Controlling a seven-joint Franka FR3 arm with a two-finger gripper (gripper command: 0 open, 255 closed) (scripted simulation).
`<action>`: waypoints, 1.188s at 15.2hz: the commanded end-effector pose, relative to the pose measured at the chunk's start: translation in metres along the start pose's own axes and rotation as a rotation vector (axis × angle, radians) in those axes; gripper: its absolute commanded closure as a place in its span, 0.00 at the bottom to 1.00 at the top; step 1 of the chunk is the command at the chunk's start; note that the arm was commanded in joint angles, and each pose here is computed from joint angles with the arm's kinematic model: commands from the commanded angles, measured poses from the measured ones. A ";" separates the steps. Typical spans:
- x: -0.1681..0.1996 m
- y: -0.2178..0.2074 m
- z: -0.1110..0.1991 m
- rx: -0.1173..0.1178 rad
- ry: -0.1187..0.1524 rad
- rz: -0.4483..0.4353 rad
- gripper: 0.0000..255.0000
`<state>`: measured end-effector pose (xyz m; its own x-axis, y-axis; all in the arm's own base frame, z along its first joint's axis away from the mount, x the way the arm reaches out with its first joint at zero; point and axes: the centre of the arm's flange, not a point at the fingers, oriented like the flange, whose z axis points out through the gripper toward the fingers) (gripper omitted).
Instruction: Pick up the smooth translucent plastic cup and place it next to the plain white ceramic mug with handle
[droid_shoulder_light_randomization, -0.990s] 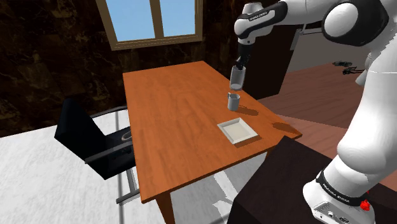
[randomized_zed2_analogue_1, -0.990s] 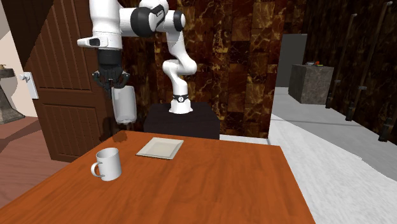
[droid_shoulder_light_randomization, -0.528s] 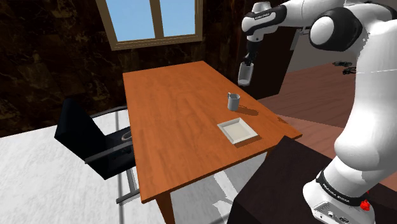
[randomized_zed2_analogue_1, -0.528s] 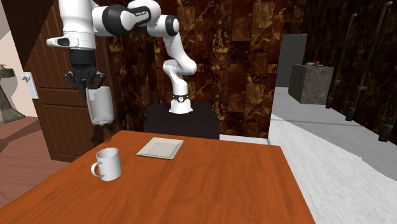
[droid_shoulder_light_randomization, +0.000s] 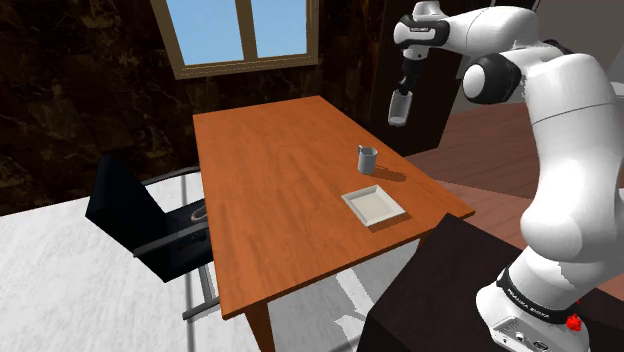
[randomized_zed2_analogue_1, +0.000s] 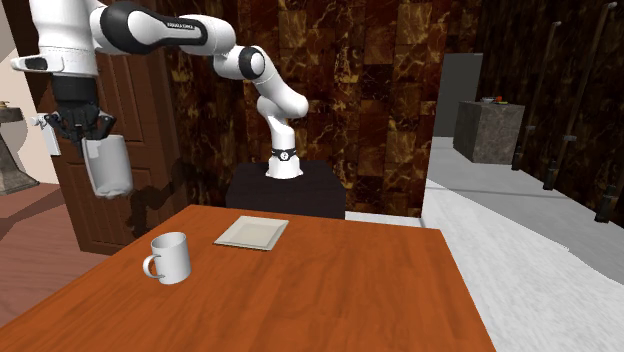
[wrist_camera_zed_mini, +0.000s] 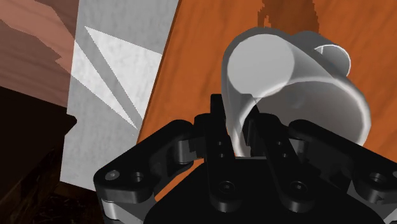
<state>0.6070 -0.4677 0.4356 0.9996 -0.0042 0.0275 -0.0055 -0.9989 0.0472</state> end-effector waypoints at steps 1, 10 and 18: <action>-0.002 0.017 0.008 0.000 0.000 -0.002 1.00; -0.004 0.014 0.056 0.000 0.000 -0.002 1.00; -0.005 0.012 0.098 0.000 0.000 -0.002 1.00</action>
<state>0.6050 -0.4836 0.3431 0.9997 -0.0025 0.0261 -0.0037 -0.9989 0.0460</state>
